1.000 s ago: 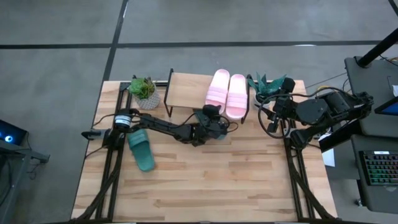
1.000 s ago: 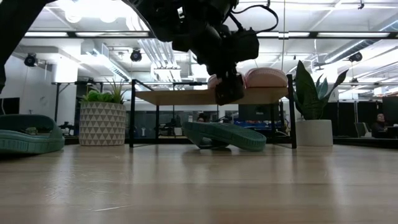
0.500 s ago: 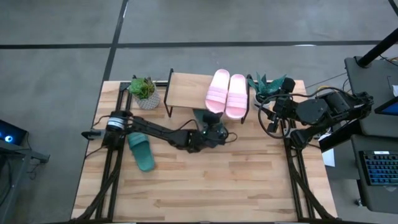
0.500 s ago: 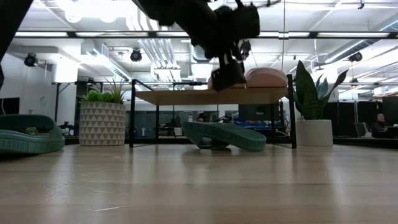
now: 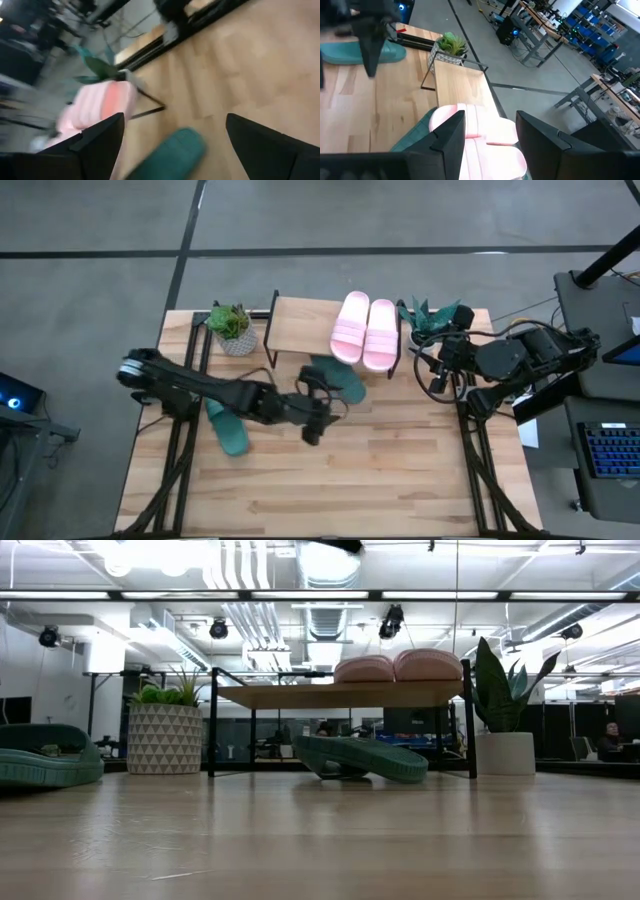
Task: Pick and place slides into the shelf
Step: Put the left blue slides on the shelf
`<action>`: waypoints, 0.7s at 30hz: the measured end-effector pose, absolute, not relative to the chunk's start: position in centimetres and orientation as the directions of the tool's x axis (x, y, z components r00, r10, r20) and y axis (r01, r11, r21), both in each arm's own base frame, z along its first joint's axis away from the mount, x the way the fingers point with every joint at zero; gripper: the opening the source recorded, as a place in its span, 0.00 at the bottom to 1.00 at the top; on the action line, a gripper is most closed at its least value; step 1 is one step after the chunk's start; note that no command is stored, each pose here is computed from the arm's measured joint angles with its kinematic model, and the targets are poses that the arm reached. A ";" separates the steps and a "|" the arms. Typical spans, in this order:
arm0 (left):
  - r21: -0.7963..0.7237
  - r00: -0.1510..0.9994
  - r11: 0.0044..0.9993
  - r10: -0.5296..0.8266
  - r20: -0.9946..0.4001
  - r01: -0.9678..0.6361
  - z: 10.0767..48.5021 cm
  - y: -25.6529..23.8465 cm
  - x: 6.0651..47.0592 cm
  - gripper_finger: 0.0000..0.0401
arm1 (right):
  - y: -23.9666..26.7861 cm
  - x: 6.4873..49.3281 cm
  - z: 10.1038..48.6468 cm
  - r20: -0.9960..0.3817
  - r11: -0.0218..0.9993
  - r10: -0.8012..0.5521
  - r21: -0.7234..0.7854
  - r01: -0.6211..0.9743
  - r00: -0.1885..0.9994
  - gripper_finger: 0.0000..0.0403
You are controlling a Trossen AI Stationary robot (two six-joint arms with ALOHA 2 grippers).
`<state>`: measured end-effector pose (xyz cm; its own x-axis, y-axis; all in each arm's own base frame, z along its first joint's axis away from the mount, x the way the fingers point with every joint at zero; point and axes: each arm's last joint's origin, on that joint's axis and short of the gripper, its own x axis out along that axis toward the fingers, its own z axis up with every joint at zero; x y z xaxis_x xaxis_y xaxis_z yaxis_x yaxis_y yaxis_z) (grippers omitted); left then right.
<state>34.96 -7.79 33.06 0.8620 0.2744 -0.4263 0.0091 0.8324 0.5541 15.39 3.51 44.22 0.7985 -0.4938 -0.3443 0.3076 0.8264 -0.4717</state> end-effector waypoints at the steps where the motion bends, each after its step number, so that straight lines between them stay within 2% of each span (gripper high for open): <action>1: 0.511 0.866 0.859 0.244 -0.438 0.016 33.7 -7.7 34.2 0.83 | 3.5 15.4 44.2 -0.345 0.826 -0.494 -0.473 0.307 0.798 0.41; 5: 0.398 0.853 0.917 0.200 -0.481 0.009 35.5 -7.6 31.2 0.83 | 3.6 15.6 44.1 -0.350 0.825 -0.495 -0.477 0.303 0.796 0.41; 13: 0.253 0.790 0.966 0.189 -0.584 -0.044 36.8 -7.3 26.7 0.83 | 3.7 15.9 43.8 -0.360 0.822 -0.497 -0.487 0.295 0.790 0.39; 21: 0.164 0.656 0.977 0.212 -0.724 -0.135 35.4 -7.1 25.2 0.83 | 3.8 16.0 43.6 -0.372 0.820 -0.496 -0.496 0.284 0.785 0.37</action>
